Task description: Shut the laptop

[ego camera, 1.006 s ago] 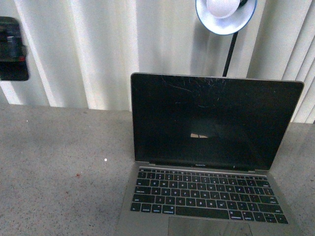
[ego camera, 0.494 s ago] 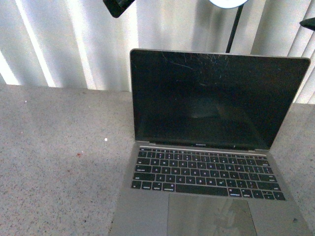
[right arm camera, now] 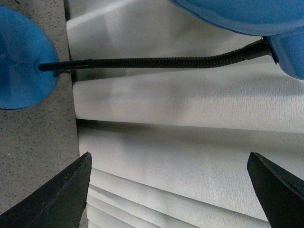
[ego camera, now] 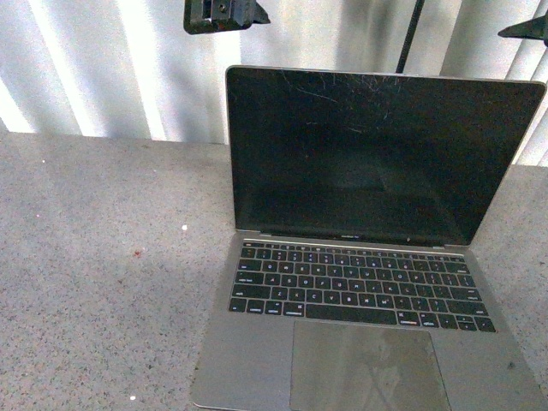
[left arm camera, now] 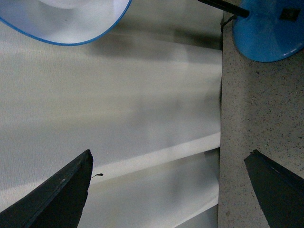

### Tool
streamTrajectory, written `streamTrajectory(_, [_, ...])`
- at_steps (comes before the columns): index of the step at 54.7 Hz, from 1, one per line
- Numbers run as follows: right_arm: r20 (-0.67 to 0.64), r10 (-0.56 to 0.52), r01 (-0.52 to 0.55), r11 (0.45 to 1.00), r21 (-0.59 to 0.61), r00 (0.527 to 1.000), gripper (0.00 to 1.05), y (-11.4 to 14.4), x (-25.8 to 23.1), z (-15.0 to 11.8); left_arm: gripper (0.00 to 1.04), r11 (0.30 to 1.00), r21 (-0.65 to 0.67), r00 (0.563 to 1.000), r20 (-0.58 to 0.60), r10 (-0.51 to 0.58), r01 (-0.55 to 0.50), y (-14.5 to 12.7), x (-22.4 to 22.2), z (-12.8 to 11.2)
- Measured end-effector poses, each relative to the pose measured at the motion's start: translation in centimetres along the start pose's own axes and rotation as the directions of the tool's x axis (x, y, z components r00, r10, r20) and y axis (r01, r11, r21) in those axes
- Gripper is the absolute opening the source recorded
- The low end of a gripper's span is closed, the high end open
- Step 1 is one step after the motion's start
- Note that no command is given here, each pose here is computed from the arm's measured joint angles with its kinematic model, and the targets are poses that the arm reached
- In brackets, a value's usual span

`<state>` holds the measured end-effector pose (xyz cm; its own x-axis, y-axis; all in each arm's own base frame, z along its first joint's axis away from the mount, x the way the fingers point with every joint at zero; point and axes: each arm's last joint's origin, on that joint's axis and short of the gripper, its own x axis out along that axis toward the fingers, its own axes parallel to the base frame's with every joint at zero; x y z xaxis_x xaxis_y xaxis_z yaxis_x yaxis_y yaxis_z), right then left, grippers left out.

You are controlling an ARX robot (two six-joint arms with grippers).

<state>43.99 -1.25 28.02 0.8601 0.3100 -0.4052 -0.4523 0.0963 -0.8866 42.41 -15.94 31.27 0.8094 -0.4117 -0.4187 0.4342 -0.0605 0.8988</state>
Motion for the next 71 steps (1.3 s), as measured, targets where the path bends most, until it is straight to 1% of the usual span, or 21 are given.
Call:
streamTrajectory(6, [0.018, 0.032, -0.032, 0.999, -0.001, 0.999, 0.97, -0.1, 0.0, 0.4, 0.98, 0.999, -0.007, 0.999, -0.015, -0.037, 0.037, 0.4, 0.4, 0.4])
streamTrajectory(13, [0.036, 0.079, -0.079, 0.997, -0.012, 0.996, 0.97, 0.2, 0.1, 0.7, 0.98, 0.995, -0.007, 0.995, -0.018, -0.098, 0.098, 0.0, 0.8, 0.5])
streamTrajectory(18, [0.039, 0.109, -0.108, 0.994, -0.034, 0.993, 0.8, 0.6, 0.3, 0.6, 0.97, 0.993, -0.004, 0.993, -0.018, -0.117, 0.116, -0.1, 1.1, 0.5])
streamTrajectory(21, [0.036, 0.131, -0.129, 0.99, -0.053, 0.991, 0.67, 0.8, 0.5, 0.5, 0.84, 0.993, 0.004, 0.993, -0.016, -0.117, 0.117, 0.0, 1.2, 0.6])
streamTrajectory(25, [0.035, 0.146, -0.143, 0.987, -0.065, 0.989, 0.57, 0.8, 0.7, 0.5, 0.74, 0.992, 0.004, 0.992, -0.016, -0.124, 0.124, 0.1, 1.3, 0.6])
streamTrajectory(27, [0.036, 0.159, -0.156, 0.985, -0.072, 0.987, 0.5, 0.9, 0.8, 0.5, 0.68, 0.992, 0.005, 0.992, -0.016, -0.124, 0.124, 0.1, 1.4, 0.6])
streamTrajectory(29, [0.038, 0.172, -0.168, 0.983, -0.074, 0.984, 0.43, 0.9, 0.9, 0.6, 0.59, 0.991, 0.01, 0.991, -0.016, -0.132, 0.132, 0.2, 1.6, 0.7])
streamTrajectory(30, [0.038, 0.176, -0.173, 0.982, -0.075, 0.984, 0.39, 0.9, 0.9, 0.6, 0.58, 0.991, 0.01, 0.991, -0.016, -0.136, 0.136, 0.1, 1.7, 0.8])
streamTrajectory(31, [0.039, 0.178, -0.174, 0.982, -0.077, 0.983, 0.37, 0.9, 0.9, 0.7, 0.54, 0.989, 0.013, 0.989, -0.016, -0.144, 0.144, 0.1, 1.8, 0.8])
streamTrajectory(33, [0.041, 0.19, -0.186, 0.98, -0.076, 0.981, 0.3, 0.8, 1.0, 0.7, 0.48, 0.989, 0.019, 0.989, -0.015, -0.149, 0.149, 0.1, 2.0, 0.8])
streamTrajectory(36, [0.045, 0.211, -0.207, 0.975, -0.076, 0.976, 0.18, 0.7, 1.1, 0.9, 0.34, 0.986, 0.035, 0.987, -0.011, -0.162, 0.162, 0.1, 2.6, 1.0])
streamTrajectory(37, [0.045, 0.216, -0.212, 0.974, -0.074, 0.975, 0.16, 0.7, 1.1, 0.9, 0.33, 0.986, 0.037, 0.987, -0.009, -0.163, 0.163, 0.2, 2.7, 1.0])
streamTrajectory(39, [0.044, 0.231, -0.228, 0.971, -0.07, 0.972, 0.09, 0.6, 1.2, 0.9, 0.27, 0.985, 0.041, 0.986, -0.007, -0.168, 0.168, 0.1, 2.9, 1.1])
streamTrajectory(41, [0.045, 0.251, -0.248, 0.967, -0.064, 0.967, 0.03, 0.7, 1.3, 1.0, 0.2, 0.982, 0.048, 0.984, -0.001, -0.181, 0.181, 0.1, 3.2, 1.1])
streamTrajectory(42, [0.045, 0.258, -0.255, 0.965, -0.063, 0.965, 0.02, 0.7, 1.3, 1.0, 0.19, 0.982, 0.05, 0.983, 0.0, -0.183, 0.182, 0.1, 3.2, 1.1])
streamTrajectory(43, [0.045, 0.27, -0.267, 0.962, -0.059, 0.962, 0.03, 0.7, 1.3, 1.0, 0.15, 0.981, 0.056, 0.982, 0.002, -0.187, 0.187, 0.2, 3.4, 1.2])
streamTrajectory(44, [0.046, 0.284, -0.281, 0.958, -0.056, 0.958, 0.03, 0.7, 1.4, 1.0, 0.13, 0.98, 0.059, 0.982, 0.003, -0.191, 0.19, 0.1, 3.5, 1.2])
streamTrajectory(46, [0.046, 0.302, -0.299, 0.953, -0.05, 0.952, 0.03, 0.8, 1.5, 1.0, 0.06, 0.977, 0.067, 0.98, 0.011, -0.201, 0.2, 0.3, 3.6, 1.3])
streamTrajectory(48, [0.045, 0.318, -0.316, 0.948, -0.042, 0.947, 0.03, 0.8, 1.5, 1.0, 0.03, 0.976, 0.069, 0.978, 0.014, -0.21, 0.208, 0.3, 3.8, 1.3])
streamTrajectory(59, [0.041, 0.399, -0.4, 0.917, -0.001, 0.916, 0.03, 1.4, 2.4, 0.6, 0.04, 0.957, 0.098, 0.961, 0.026, -0.275, 0.271, 0.0, 4.8, 1.4])
streamTrajectory(71, [0.042, 0.444, -0.445, 0.896, 0.017, 0.895, 0.03, 2.0, 3.0, 0.3, 0.04, 0.926, 0.102, 0.931, -0.006, -0.364, 0.363, -0.4, 5.7, 1.2])
